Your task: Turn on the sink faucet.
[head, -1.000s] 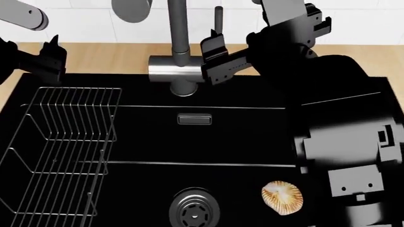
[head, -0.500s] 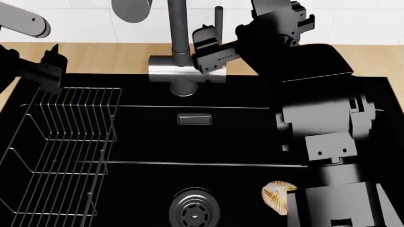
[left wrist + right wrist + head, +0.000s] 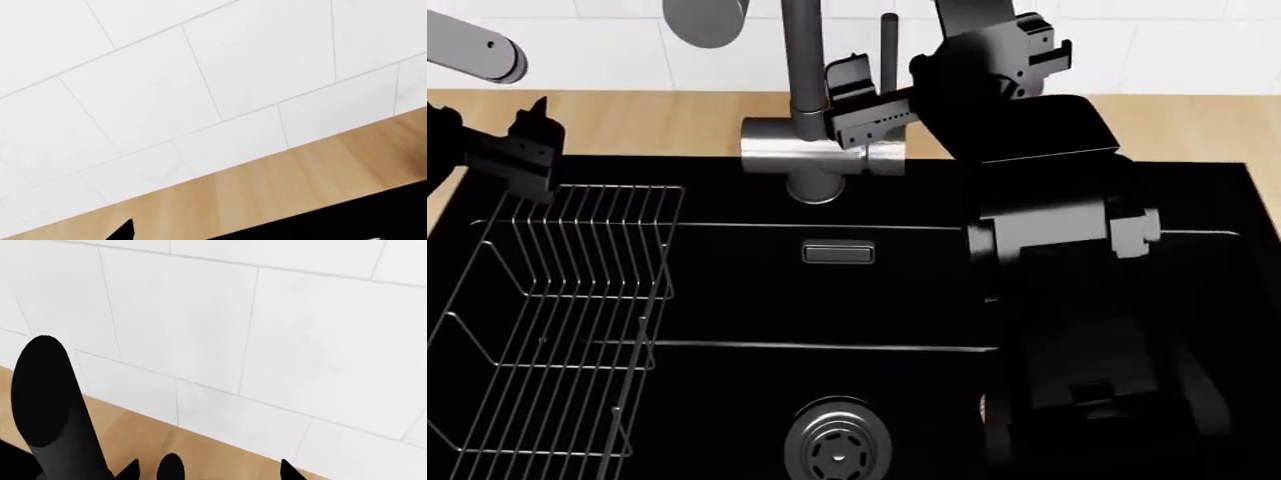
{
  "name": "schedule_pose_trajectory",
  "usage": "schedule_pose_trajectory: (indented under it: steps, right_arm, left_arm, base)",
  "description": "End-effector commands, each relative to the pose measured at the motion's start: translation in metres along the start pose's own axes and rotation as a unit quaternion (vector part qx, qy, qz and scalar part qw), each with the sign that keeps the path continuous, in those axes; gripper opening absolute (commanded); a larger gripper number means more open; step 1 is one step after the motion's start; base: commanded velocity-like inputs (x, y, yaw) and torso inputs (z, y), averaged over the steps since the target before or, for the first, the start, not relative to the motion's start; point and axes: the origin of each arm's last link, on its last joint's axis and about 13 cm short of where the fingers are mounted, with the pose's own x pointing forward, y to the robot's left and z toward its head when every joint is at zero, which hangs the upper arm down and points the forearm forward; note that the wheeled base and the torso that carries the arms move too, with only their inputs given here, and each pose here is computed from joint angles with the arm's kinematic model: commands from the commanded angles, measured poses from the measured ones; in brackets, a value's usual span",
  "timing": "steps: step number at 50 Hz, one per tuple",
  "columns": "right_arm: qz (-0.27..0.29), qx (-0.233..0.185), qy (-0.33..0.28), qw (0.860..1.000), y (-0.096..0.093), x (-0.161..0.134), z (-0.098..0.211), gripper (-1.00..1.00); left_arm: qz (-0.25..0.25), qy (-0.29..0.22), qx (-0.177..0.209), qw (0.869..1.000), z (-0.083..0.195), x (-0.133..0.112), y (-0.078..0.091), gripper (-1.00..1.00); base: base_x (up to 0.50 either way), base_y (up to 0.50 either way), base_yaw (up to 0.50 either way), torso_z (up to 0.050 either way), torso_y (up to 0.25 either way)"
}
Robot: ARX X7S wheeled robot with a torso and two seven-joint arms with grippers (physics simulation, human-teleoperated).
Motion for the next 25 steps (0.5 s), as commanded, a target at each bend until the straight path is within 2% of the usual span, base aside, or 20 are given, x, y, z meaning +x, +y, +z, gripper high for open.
schedule_pose_trajectory:
  steps: [1, 12, 25]
  right_arm:
    - [-0.020, 0.009, -0.003, 1.000, 0.001, 0.002, -0.004, 1.00]
    - [-0.041, 0.012, -0.004, 0.999, -0.003, -0.002, -0.007, 1.00]
    - [-0.059, 0.017, -0.007, 0.998, -0.007, -0.009, -0.008, 1.00]
  left_arm:
    - [-0.015, -0.005, -0.008, 1.000, 0.000, -0.002, 0.000, 1.00]
    - [-0.019, -0.006, -0.009, 1.000, 0.001, -0.001, -0.008, 1.00]
    - [-0.018, -0.005, -0.009, 1.000, 0.000, -0.002, -0.006, 1.00]
  base:
    - [0.00, 0.00, 0.00, 0.000, 0.000]
    - [0.00, 0.00, 0.00, 0.000, 0.000]
    - [0.00, 0.00, 0.00, 0.000, 0.000]
